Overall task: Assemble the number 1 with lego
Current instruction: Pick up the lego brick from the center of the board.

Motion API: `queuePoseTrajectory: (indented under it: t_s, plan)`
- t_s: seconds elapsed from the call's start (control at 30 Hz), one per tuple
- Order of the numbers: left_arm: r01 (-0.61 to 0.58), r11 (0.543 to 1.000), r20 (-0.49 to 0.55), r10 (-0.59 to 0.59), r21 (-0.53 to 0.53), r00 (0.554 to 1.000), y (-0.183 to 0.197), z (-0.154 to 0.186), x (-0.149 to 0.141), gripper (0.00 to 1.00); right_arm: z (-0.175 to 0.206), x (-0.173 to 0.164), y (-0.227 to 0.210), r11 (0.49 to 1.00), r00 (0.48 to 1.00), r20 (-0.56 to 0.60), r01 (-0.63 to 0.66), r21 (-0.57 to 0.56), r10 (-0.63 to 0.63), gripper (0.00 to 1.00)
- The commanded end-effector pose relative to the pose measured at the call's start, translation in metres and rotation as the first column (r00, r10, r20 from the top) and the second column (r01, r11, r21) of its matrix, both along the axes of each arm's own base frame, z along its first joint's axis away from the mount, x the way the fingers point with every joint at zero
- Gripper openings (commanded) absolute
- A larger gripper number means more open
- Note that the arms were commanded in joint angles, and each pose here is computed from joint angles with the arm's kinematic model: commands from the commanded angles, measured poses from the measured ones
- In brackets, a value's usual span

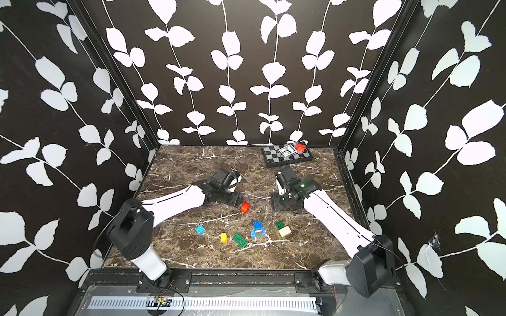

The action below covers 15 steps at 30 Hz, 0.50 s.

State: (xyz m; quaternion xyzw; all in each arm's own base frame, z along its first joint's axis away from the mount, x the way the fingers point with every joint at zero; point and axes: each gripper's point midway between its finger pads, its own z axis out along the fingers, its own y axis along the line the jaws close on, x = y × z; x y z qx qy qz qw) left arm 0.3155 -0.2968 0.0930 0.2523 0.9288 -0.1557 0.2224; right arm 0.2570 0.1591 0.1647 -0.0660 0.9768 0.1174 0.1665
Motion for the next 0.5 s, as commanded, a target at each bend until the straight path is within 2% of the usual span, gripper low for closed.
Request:
queuePoseTrajectory:
  t_s: [0.0, 0.2, 0.47]
  plan:
    - [0.134, 0.982, -0.014, -0.133, 0.132, 0.991, -0.005, -0.01, -0.005, 0.63, -0.007, -0.008, -0.016, 0.999, 1.0, -0.016, 0.01, -0.033, -0.011, 0.57]
    - [0.244, 0.947, -0.059, -0.236, 0.212, 0.97, -0.029, -0.026, 0.001, 0.64, -0.011, -0.01, -0.027, 0.999, 0.999, -0.021, 0.035, -0.036, -0.036, 0.57]
    - [0.18, 0.94, -0.072, -0.166, 0.29, 0.983, -0.024, -0.04, 0.011, 0.61, -0.014, -0.01, -0.035, 0.998, 0.998, -0.031, 0.052, -0.032, -0.053, 0.57]
